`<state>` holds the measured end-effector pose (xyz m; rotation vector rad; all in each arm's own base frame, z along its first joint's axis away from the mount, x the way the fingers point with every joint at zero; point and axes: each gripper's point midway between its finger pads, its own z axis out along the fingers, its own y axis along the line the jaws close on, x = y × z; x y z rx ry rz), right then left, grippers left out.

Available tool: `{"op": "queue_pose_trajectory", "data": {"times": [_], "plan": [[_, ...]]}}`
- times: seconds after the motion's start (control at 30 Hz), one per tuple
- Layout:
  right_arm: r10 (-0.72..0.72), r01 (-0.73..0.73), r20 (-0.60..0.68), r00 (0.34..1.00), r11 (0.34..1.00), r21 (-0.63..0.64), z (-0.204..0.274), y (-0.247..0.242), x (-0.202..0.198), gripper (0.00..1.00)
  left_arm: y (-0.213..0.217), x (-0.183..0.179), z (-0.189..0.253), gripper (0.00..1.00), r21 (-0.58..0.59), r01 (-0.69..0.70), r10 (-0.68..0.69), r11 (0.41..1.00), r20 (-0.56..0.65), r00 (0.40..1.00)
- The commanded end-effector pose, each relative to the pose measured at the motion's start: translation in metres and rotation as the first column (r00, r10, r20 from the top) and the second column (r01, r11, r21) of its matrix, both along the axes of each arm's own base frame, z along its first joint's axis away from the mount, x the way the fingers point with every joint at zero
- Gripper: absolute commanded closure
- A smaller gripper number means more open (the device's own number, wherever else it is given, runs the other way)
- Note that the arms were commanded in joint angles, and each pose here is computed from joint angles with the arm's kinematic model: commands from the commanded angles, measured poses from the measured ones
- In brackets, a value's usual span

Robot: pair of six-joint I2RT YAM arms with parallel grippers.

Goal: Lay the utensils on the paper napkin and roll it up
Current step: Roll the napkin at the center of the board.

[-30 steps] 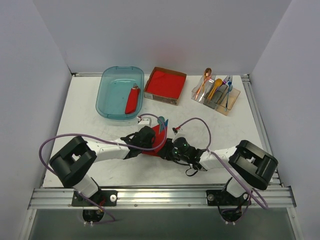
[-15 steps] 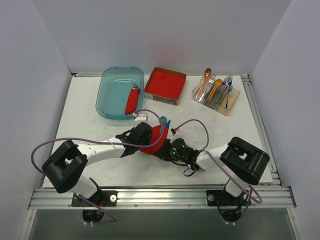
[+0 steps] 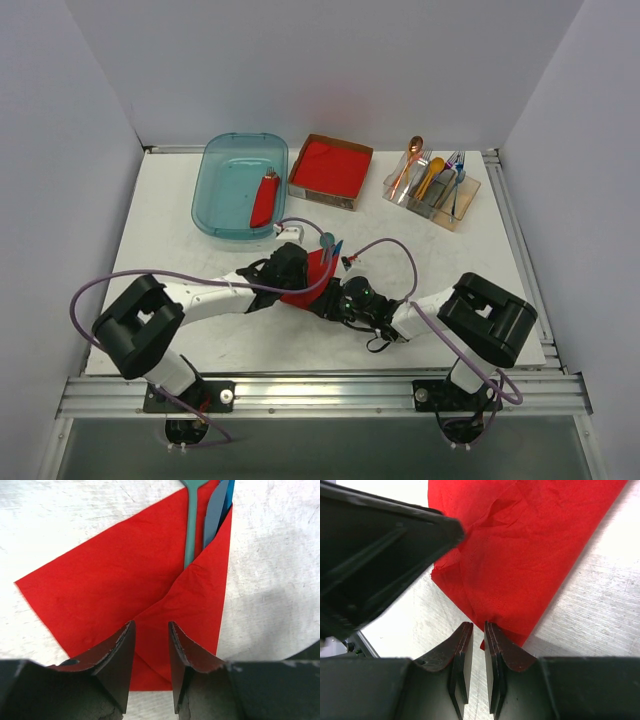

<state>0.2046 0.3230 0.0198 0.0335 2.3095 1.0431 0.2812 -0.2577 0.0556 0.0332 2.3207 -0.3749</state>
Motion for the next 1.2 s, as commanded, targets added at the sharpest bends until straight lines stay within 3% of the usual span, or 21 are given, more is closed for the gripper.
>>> {"op": "queue_pose_trajectory", "data": {"times": [0.0, 0.13, 0.43, 0.83, 1.17], "plan": [[0.008, -0.008, -0.002, 1.000, 1.000, 0.000, -0.002, 0.002, -0.003, 0.83, -0.024, 0.017, 0.011, 0.59, -0.068, 0.037, -0.034, 0.997, 0.042, 0.999], [0.007, -0.007, -0.004, 1.000, 1.000, -0.001, -0.002, 0.001, -0.004, 0.83, -0.030, 0.017, -0.006, 0.60, -0.067, 0.047, -0.046, 0.997, 0.009, 0.999], [-0.001, 0.001, 0.043, 0.999, 1.000, 0.011, 0.021, 0.003, 0.008, 0.83, -0.009, 0.016, -0.025, 0.75, 0.020, -0.025, 0.026, 0.999, -0.016, 1.000], [-0.124, 0.138, 0.134, 0.983, 0.985, -0.100, 0.059, -0.056, 0.073, 0.81, 0.004, 0.016, -0.031, 0.79, 0.086, -0.049, 0.050, 0.995, -0.009, 0.999], [-0.109, 0.128, 0.139, 0.984, 0.982, -0.135, 0.056, -0.053, 0.103, 0.82, 0.007, 0.015, -0.029, 0.80, 0.104, -0.048, 0.048, 0.993, 0.005, 0.999]]}}
